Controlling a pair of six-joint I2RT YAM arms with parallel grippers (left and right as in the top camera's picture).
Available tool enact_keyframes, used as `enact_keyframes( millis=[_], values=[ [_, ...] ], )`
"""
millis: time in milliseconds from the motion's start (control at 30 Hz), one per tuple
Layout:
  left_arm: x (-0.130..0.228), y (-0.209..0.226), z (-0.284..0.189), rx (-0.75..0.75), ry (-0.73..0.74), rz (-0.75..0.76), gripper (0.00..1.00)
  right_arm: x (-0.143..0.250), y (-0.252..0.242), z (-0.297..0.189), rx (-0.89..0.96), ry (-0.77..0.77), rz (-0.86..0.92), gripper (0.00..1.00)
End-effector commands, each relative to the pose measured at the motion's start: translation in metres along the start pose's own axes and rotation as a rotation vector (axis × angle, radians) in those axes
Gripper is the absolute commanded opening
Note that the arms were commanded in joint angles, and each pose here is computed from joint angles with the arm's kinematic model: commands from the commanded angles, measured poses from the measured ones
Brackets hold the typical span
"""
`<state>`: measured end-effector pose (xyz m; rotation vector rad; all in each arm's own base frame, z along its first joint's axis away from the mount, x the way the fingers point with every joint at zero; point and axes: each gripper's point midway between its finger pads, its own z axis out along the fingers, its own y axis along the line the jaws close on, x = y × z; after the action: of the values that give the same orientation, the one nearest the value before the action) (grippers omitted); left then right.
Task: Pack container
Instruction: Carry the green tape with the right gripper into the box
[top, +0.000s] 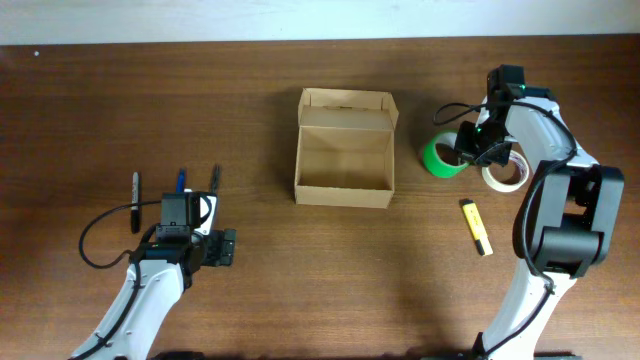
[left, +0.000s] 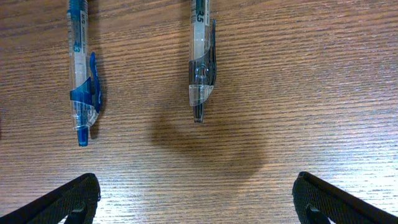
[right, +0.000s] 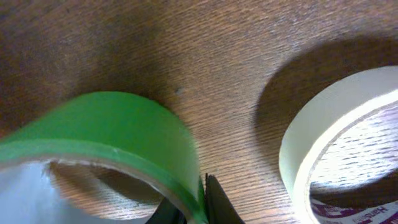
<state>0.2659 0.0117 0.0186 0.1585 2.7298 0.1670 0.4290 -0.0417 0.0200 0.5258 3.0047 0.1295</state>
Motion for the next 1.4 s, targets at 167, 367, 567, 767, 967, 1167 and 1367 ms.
enact_keyframes(
  millis=[167,367,567,767,967,1167,1367],
  values=[
    [-0.004,0.0,0.0,0.011,-0.004,-0.014,0.99,-0.004,0.008,-0.011,-0.019,-0.005,-0.002,0.04],
    [-0.004,0.0,0.0,0.011,-0.004,-0.014,0.99,-0.016,0.04,-0.093,-0.133,-0.065,-0.067,0.04],
    [-0.004,0.0,0.0,0.011,-0.004,-0.014,0.99,-0.013,0.106,-0.217,-0.22,-0.275,-0.31,0.04],
    [-0.004,0.0,0.0,0.011,-0.004,-0.014,0.99,0.027,0.18,-0.269,-0.186,-0.409,-0.639,0.04],
    [-0.004,0.0,0.0,0.011,-0.004,-0.014,0.99,0.069,0.23,-0.235,-0.143,-0.336,-0.911,0.04],
    [-0.004,0.0,0.0,0.011,-0.004,-0.014,0.99,0.083,0.241,-0.17,-0.09,-0.214,-0.96,0.04],
    [-0.004,0.0,0.0,0.011,-0.004,-0.014,0.99,0.086,0.241,-0.119,-0.081,-0.156,-0.959,0.04]
  ],
)
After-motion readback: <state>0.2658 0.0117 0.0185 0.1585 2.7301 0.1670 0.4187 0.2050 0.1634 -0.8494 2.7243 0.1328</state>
